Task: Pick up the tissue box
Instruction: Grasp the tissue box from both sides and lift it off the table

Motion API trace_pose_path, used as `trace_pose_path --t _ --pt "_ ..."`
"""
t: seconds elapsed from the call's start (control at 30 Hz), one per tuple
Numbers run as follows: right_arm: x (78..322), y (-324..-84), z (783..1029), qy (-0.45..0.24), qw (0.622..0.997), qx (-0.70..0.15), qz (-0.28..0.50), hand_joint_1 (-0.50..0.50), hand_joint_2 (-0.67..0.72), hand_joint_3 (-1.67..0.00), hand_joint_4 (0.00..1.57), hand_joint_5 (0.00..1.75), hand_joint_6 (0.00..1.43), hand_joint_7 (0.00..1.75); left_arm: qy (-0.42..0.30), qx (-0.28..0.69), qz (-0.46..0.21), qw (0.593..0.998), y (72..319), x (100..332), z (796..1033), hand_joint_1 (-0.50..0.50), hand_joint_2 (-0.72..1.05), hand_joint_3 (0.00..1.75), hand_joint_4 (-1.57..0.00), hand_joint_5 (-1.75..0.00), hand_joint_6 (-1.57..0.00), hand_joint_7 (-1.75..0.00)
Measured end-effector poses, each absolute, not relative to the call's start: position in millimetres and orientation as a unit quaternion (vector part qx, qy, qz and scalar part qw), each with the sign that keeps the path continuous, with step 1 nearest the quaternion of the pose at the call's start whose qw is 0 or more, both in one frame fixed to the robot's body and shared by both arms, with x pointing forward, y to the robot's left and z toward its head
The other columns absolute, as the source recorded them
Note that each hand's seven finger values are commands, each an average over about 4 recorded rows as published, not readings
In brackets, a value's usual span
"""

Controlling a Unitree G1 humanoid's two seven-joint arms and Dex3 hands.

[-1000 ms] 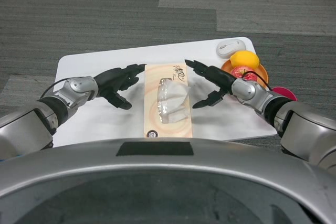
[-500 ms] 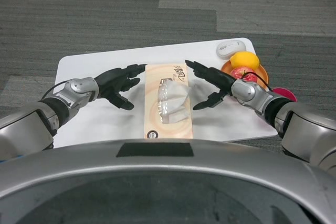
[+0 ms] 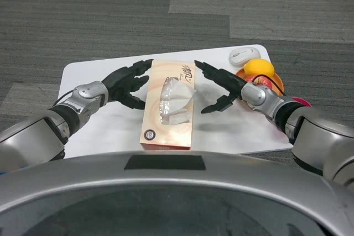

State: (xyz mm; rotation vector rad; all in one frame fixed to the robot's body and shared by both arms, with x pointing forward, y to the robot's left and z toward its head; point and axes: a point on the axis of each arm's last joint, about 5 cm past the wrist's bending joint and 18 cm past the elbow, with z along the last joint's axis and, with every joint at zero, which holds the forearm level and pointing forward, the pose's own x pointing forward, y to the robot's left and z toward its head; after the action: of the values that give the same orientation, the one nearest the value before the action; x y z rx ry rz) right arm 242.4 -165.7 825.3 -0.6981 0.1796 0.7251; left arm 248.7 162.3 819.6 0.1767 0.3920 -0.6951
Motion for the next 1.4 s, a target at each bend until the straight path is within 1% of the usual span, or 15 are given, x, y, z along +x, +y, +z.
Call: trace_pose_path --t 0.13,0.33,0.47,0.5,0.67,0.8,0.9,0.97,1.1,1.17,1.4 --pt "249 -160 829 0.075 0.876 -0.338 0.336 -0.46 -0.48 -0.32 0.0 0.19 0.0 0.0 0.185 0.074 -0.319 0.927 162 250 820 0.5 1.05 0.17 -0.04 0.0 0.0 0.0" --pt "255 -156 834 0.065 0.879 -0.343 0.326 -0.46 -0.48 -0.32 0.03 0.19 0.0 0.0 0.179 0.058 -0.296 0.936 159 251 820 0.5 1.05 0.17 -0.04 0.0 0.0 0.0" --pt "260 -153 837 0.056 0.881 -0.345 0.32 -0.46 -0.48 -0.32 0.0 0.29 0.0 0.0 0.172 0.048 -0.281 0.943 156 251 821 0.5 1.05 0.17 -0.04 0.0 0.0 0.0" --pt "261 -153 838 0.055 0.881 -0.345 0.319 -0.46 -0.48 -0.32 0.0 0.29 0.0 0.0 0.172 0.046 -0.278 0.944 156 251 821 0.5 1.05 0.17 -0.04 0.0 0.0 0.0" --pt "262 -153 839 0.055 0.881 -0.347 0.317 -0.46 -0.48 -0.26 0.0 0.17 0.0 0.0 0.171 0.043 -0.275 0.945 153 251 820 0.5 1.05 0.17 -0.04 0.0 0.0 0.0" --pt "262 -154 839 0.056 0.88 -0.349 0.316 -0.46 -0.49 -0.32 0.0 0.07 0.0 0.0 0.172 0.048 -0.277 0.944 154 251 820 0.5 1.05 0.17 -0.04 0.0 0.0 0.0" --pt "261 -155 838 0.06 0.88 -0.348 0.319 -0.46 -0.51 -0.32 0.0 0.0 0.0 0.0 0.174 0.06 -0.283 0.941 156 251 820 0.5 1.05 0.17 -0.03 0.0 0.0 0.0" --pt "260 -156 837 0.065 0.879 -0.346 0.321 -0.46 -0.53 -0.32 0.0 0.0 0.0 0.0 0.176 0.068 -0.288 0.939 157 251 820 0.5 1.05 0.17 -0.02 0.0 0.0 0.0" --pt "257 -159 833 0.075 0.88 -0.341 0.322 -0.46 -0.51 -0.32 0.0 0.0 0.0 0.0 0.178 0.078 -0.298 0.935 159 251 820 0.5 1.05 0.17 0.0 0.0 0.0 0.0" --pt "255 -161 832 0.081 0.881 -0.337 0.323 -0.46 -0.54 -0.32 0.0 0.0 0.0 0.0 0.179 0.082 -0.302 0.933 160 251 820 0.5 1.05 0.17 0.0 0.0 0.0 0.0" --pt "252 -168 829 0.094 0.88 -0.334 0.324 -0.46 -0.53 -0.32 0.0 0.0 0.0 0.0 0.186 0.092 -0.309 0.928 165 248 818 0.5 1.05 0.17 0.0 0.0 0.0 0.0"
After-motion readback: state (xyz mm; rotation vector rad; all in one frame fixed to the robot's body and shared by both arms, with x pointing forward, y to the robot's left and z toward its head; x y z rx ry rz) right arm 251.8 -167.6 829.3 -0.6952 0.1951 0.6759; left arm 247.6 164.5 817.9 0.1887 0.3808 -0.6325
